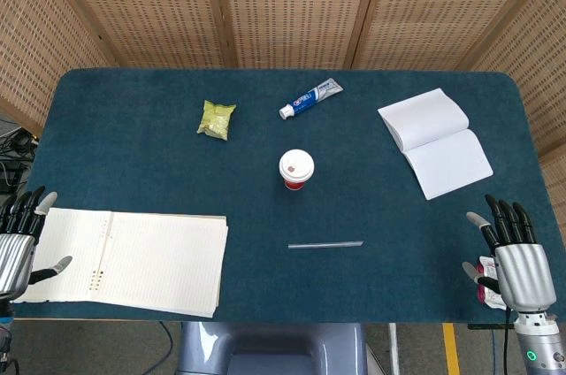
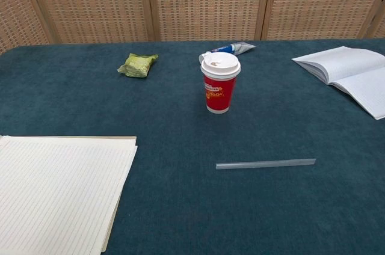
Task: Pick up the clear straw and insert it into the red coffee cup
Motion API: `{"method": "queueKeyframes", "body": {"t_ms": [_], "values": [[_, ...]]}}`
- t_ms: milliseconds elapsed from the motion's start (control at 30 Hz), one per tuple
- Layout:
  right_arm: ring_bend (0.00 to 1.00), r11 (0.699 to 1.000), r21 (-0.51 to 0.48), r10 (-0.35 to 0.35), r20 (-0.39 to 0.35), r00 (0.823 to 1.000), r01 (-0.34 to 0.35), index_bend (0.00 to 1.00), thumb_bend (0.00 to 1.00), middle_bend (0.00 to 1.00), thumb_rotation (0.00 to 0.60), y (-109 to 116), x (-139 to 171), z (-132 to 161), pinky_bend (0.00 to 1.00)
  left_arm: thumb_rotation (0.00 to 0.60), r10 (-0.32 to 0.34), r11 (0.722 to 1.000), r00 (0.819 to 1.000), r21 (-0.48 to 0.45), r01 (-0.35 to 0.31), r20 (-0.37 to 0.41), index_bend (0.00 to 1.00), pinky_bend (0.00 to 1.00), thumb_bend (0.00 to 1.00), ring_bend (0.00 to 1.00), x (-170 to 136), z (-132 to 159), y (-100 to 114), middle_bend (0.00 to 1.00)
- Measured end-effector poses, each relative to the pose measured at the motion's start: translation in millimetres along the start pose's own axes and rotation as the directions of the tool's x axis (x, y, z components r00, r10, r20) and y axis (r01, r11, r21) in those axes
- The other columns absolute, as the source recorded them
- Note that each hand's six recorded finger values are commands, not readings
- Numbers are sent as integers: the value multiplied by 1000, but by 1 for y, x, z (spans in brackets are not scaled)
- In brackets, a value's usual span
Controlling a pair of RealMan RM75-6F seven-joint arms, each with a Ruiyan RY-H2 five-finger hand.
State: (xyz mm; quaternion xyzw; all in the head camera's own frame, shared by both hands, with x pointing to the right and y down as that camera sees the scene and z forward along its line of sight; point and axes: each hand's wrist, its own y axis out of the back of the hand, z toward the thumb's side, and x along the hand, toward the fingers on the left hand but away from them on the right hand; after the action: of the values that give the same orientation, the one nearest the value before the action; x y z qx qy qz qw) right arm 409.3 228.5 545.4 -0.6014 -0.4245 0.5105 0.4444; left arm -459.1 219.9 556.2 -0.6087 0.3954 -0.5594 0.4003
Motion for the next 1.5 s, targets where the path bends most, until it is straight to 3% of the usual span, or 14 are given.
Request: {"method": "queueKeyframes", "body": {"t_ms": [167, 567, 800, 967, 1200, 1500], "values": [[0, 1000, -5, 15, 5, 1000, -15, 209, 273, 0, 600, -2, 0, 0, 0, 600, -1, 1000, 1000, 1, 1, -5, 0, 0, 0, 0, -1, -1, 0, 0], [0, 999, -34, 32, -21, 999, -32, 270, 272, 0, 600, -8, -7, 17, 0, 600, 11, 1000, 1000, -2, -11, -27, 0, 0, 0, 0, -1, -9, 5, 0], [0, 997, -32, 71, -97, 993, -74, 286, 271, 1, 600, -16, -22, 61, 0, 600, 15, 1000, 999, -13, -15, -45, 0, 0, 0, 0, -2, -16, 8, 0], [0, 992, -43, 114, -170, 979, -123, 406, 306, 75, 600, -32, -36, 105, 0, 600, 3, 1000, 998, -31, -5, -57, 0, 0, 0, 0, -1, -19, 8, 0], [0, 977, -103, 156, -245, 957, -186, 458, 416, 114, 600, -62, -52, 168, 0, 600, -14, 999, 998, -50, 10, -63, 0, 0, 0, 0, 0, -23, 6, 0], [0, 951, -120, 249, -253, 935, -286, 485, 458, 132, 600, -112, -68, 208, 0, 600, -42, 997, 996, -68, 37, -73, 0, 0, 0, 0, 4, -30, 0, 0]]}}
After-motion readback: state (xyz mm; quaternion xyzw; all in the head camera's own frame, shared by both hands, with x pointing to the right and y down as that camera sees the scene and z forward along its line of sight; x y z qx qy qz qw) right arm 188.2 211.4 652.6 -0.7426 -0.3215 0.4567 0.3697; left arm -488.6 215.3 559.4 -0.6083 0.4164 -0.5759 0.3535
